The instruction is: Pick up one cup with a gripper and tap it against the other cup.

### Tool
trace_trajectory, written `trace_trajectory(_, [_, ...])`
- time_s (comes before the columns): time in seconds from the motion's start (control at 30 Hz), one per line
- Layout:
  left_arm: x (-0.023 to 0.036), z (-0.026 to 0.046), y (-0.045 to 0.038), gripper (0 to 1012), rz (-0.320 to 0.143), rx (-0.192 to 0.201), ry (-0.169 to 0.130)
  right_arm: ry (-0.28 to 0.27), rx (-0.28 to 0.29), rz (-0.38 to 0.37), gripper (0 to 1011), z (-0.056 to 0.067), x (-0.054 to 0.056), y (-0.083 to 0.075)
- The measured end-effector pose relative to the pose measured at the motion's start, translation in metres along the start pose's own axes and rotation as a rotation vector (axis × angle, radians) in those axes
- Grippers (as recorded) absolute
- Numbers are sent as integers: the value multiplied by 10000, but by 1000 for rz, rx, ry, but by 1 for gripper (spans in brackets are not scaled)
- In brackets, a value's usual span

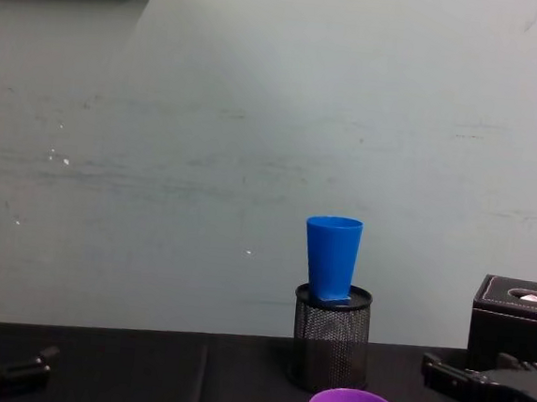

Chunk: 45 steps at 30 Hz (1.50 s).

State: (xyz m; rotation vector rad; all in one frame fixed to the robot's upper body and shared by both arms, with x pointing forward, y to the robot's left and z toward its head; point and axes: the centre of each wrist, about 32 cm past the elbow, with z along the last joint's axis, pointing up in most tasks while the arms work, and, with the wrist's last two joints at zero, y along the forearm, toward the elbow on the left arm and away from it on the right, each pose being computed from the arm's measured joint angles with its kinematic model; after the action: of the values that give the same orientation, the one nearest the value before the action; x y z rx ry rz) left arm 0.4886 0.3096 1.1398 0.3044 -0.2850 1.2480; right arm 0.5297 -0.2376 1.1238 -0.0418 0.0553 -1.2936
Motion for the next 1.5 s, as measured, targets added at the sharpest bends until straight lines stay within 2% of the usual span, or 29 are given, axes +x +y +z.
trace_trajectory(1.5, [0,0,0,1005,0,0,0,0,0,0,1003,0,0,0])
